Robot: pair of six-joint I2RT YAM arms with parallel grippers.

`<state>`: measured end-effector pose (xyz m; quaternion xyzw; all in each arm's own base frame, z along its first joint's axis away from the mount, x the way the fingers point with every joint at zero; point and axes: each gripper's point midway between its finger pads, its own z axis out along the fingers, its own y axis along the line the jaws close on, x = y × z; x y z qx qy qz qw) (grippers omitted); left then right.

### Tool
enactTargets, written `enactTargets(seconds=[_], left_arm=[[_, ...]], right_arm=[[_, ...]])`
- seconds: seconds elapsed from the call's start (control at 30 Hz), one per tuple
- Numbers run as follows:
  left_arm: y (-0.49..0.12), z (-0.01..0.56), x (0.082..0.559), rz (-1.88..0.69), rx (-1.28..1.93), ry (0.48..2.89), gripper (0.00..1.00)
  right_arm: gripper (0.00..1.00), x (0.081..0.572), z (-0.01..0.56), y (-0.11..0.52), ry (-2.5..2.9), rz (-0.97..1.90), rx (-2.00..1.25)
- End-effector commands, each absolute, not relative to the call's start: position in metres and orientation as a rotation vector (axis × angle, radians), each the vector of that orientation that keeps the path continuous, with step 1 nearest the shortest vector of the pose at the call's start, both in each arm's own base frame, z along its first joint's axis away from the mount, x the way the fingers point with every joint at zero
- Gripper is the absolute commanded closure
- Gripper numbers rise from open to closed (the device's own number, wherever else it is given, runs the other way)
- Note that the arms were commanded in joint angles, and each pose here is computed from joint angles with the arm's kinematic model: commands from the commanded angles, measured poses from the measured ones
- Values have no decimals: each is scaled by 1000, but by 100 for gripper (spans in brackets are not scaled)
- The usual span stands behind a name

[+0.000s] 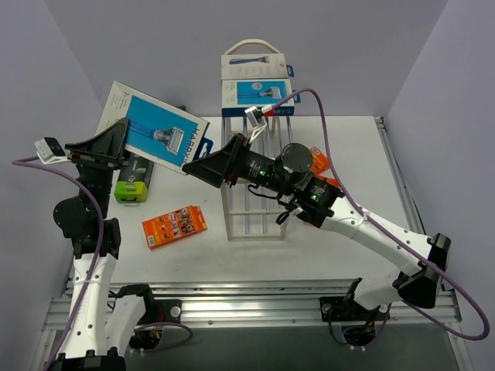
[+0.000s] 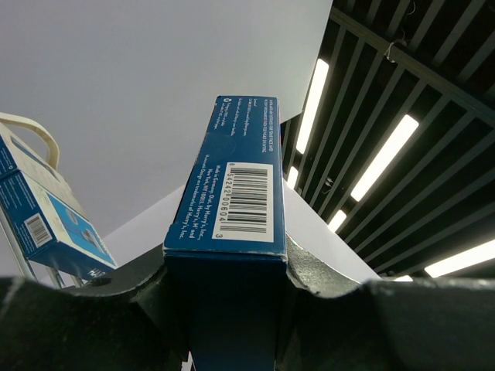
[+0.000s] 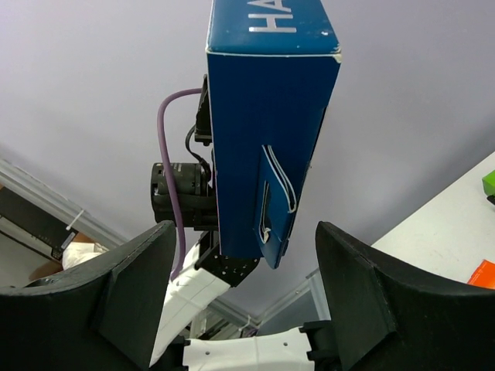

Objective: Place and organize the shaving razors onto the shelf
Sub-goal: Pass the shaving razor from the left arm to the right

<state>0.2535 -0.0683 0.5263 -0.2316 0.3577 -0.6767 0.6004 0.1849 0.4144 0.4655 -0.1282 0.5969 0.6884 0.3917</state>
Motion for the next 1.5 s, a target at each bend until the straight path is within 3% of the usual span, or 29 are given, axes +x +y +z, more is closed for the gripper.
enactTargets(seconds=[0.0, 0.17, 0.53, 0.87, 1.07, 1.17, 1.3, 1.47], left_arm=[[-66, 546, 234, -1591, -486, 741, 98], [-65, 541, 236, -1599, -504, 740, 98], [-63, 535, 238, -1586, -525, 747, 98], [-62, 528, 240, -1591, -548, 752, 98], [-62, 522, 242, -1587, -569, 764, 98], [-63, 519, 243, -1588, -573, 773, 97], [-63, 516, 245, -1585, -578, 785, 78], [-66, 515, 246, -1584, -573, 801, 65]], right_arm=[[32, 179, 511, 408, 1352, 1779, -312], [36, 184, 511, 410, 1354, 1749, -267], [55, 184, 508, 420, 1362, 1747, -224], [63, 189, 504, 427, 1367, 1745, -186], [76, 190, 506, 426, 1364, 1737, -149], [88, 192, 508, 424, 1362, 1731, -132], [100, 193, 513, 419, 1353, 1715, -121], [100, 194, 516, 416, 1361, 1694, -121]])
